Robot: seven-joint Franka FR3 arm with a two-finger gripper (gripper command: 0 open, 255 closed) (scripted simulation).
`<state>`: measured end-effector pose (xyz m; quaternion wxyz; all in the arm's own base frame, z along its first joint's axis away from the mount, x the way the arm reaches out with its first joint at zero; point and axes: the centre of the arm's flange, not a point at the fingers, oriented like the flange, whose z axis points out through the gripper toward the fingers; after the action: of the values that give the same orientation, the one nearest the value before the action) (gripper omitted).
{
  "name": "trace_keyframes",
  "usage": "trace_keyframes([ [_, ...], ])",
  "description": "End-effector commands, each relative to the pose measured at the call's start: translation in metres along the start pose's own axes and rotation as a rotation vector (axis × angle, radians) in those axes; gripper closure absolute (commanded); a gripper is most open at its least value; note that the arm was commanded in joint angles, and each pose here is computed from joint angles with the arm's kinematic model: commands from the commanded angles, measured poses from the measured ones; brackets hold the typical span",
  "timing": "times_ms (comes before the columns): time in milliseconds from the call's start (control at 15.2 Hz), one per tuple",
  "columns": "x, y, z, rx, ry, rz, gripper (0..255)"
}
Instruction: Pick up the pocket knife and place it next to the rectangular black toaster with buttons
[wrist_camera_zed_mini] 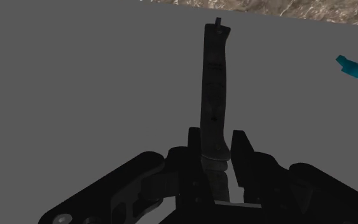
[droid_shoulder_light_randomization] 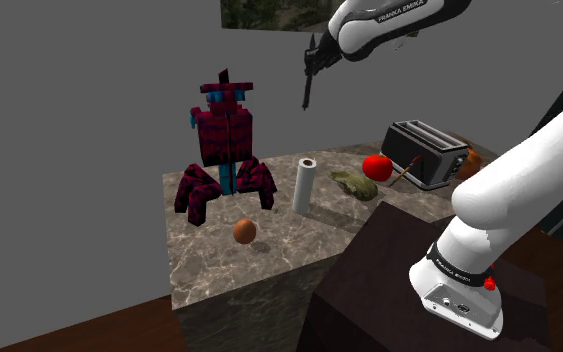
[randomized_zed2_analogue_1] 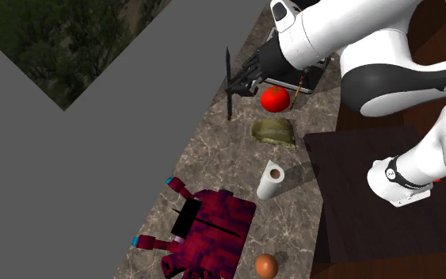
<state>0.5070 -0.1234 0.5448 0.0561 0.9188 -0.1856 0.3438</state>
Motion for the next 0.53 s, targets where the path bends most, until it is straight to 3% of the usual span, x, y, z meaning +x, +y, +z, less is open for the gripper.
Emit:
trace_keyframes([
  [0,-0.01,0.022,-0.01,0.002,0.0,-0.001,255],
  [462,-0.044,0.101,-0.043,0.002,0.0,-0.001,255],
])
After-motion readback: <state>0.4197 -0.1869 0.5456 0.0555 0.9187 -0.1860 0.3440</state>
